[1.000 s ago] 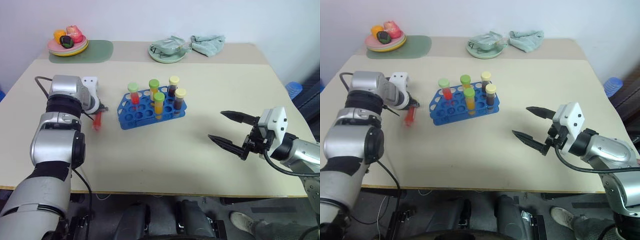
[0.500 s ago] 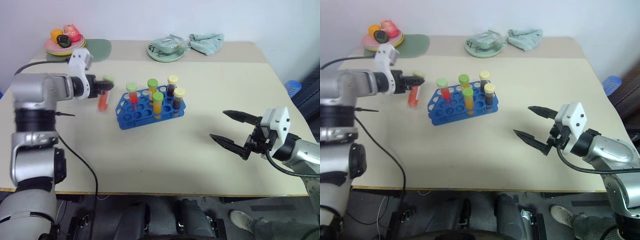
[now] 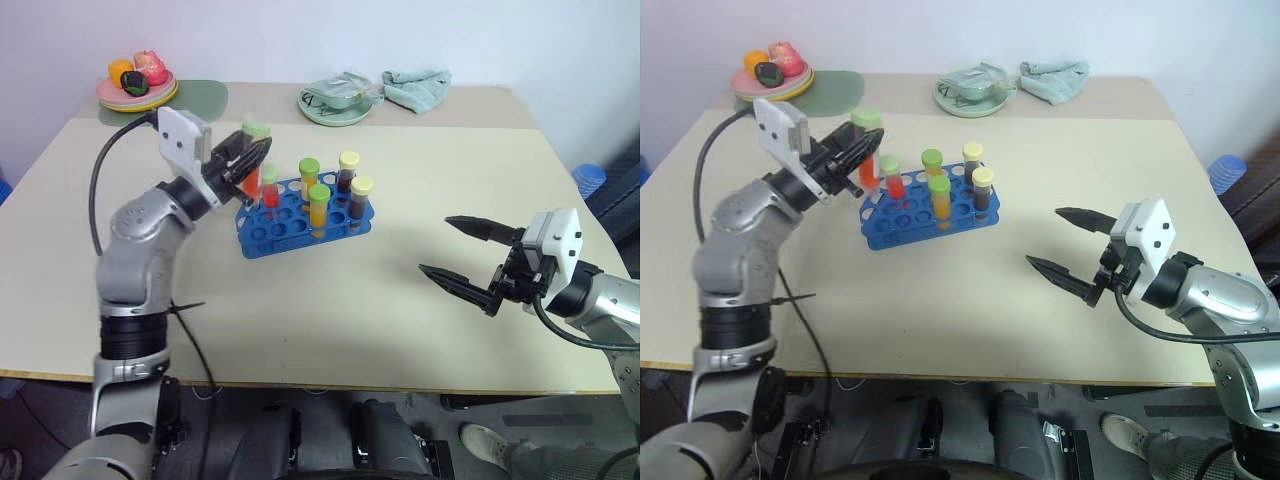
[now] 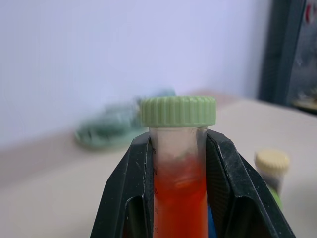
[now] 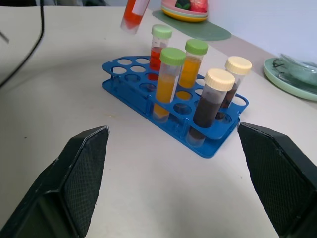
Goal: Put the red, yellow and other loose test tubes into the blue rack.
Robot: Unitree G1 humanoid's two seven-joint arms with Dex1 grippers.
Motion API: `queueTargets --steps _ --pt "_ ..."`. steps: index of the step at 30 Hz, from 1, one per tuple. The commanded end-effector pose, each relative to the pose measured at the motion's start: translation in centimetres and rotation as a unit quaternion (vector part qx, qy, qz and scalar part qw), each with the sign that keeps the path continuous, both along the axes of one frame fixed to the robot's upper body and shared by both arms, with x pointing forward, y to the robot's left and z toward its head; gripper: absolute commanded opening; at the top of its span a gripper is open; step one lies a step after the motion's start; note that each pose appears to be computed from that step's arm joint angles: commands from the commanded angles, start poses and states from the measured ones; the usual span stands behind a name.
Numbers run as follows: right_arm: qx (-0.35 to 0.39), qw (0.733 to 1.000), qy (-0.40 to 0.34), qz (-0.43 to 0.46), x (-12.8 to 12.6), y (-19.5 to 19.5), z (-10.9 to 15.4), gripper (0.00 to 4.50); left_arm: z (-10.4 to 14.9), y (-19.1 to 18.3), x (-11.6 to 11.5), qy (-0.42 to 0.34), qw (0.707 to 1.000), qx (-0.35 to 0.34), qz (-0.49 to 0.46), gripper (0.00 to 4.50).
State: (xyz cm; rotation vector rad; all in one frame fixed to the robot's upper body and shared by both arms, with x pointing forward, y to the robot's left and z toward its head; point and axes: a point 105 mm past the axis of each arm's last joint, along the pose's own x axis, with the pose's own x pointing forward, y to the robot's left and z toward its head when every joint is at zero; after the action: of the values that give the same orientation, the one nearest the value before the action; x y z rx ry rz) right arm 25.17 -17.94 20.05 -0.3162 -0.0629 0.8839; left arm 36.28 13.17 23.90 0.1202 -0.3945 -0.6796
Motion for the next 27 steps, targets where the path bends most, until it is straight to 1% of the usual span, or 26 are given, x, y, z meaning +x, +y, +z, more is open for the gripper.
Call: queueTargets --steps 1,6,10,19,22,27 --pt "-0.008 1.000 -0.026 -0.007 -0.6 -0.2 1.4 4.25 -0.6 -1.2 -0.2 -0.031 0.999 -0.017 -0.020 0.79" --pt "-0.013 0.999 -0.028 -0.018 -1.0 -0.5 1.6 4.25 -2.4 -1.9 -0.6 -0.032 0.998 -0.023 -0.051 0.79" --pt "-0.013 0.999 -0.027 -0.024 -1.2 -0.6 1.7 4.25 -4.5 -2.1 -0.4 -0.023 0.997 -0.022 -0.068 0.79" --pt "-0.007 0.999 -0.021 -0.031 -1.8 -0.9 1.7 4.25 -8.0 -2.2 0.2 0.002 0.998 -0.013 -0.058 0.79" --pt "-0.008 0.999 -0.019 -0.031 -2.0 -1.0 1.8 4.25 -8.8 -2.4 0.2 0.011 0.998 -0.011 -0.061 0.79" --pt "-0.007 0.999 -0.017 -0.032 -2.3 -1.0 1.8 4.25 -9.4 -3.4 -0.1 0.022 0.996 -0.017 -0.079 0.79"
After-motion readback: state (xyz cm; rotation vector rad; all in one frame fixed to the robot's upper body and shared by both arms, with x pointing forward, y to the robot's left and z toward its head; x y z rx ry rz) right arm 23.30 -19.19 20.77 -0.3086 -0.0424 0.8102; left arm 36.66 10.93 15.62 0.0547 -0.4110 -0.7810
